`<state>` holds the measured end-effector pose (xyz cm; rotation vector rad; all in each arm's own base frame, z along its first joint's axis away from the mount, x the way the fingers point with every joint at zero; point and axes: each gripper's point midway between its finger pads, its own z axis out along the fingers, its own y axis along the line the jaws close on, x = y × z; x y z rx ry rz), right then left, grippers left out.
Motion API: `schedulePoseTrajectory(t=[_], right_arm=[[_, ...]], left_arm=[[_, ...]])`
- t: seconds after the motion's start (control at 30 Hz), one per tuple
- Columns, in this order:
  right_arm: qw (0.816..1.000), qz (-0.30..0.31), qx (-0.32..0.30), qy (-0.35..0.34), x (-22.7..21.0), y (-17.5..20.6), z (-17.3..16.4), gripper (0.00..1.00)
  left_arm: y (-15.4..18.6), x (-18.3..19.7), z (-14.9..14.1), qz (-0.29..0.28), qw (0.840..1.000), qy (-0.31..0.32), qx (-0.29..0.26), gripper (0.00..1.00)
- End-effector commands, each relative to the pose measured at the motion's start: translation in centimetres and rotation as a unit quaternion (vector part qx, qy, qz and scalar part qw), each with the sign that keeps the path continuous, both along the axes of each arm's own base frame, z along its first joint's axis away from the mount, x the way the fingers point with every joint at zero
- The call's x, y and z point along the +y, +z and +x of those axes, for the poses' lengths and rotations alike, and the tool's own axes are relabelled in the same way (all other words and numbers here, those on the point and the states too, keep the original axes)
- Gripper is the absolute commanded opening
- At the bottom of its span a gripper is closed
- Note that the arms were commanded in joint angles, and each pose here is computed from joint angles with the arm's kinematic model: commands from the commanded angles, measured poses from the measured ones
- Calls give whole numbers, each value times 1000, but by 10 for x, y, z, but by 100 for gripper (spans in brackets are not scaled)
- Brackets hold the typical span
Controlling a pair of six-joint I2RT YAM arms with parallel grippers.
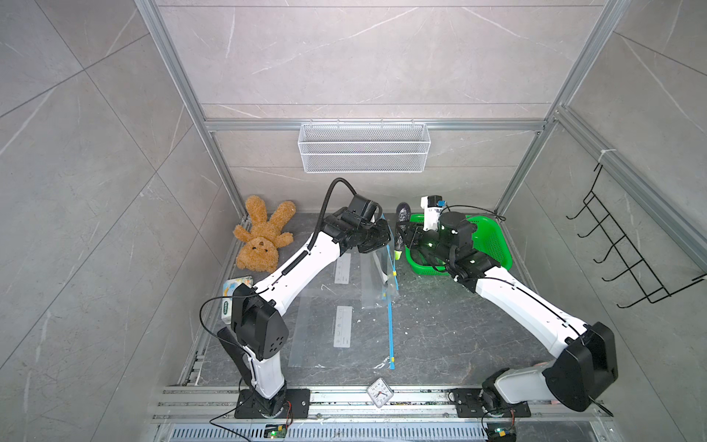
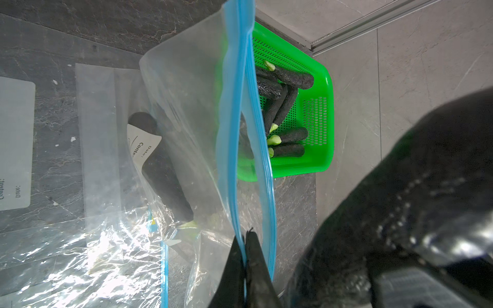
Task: Place the eggplant in a zip-top bag and seal the zipper
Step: Place the eggplant in the zipper food storage bag.
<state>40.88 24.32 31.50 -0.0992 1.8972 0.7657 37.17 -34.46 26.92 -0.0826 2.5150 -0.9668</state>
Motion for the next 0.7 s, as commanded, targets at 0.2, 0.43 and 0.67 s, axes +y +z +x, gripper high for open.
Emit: schedulePoseTrajectory(t=[0.2,0.43,0.67], right_arm=[[999,10,-40,-33,3,28,22,12],[998,-14,-30,-48,9,11,31,12],[994,-67,-35,-78,11,-5,31,12]], left_arm=[[19,0,-2,-20,1000,-4,-10,0],[26,1,-3,-27,1000,-1,-16,0],[33,5,-4,-26,999,4,-23,0]])
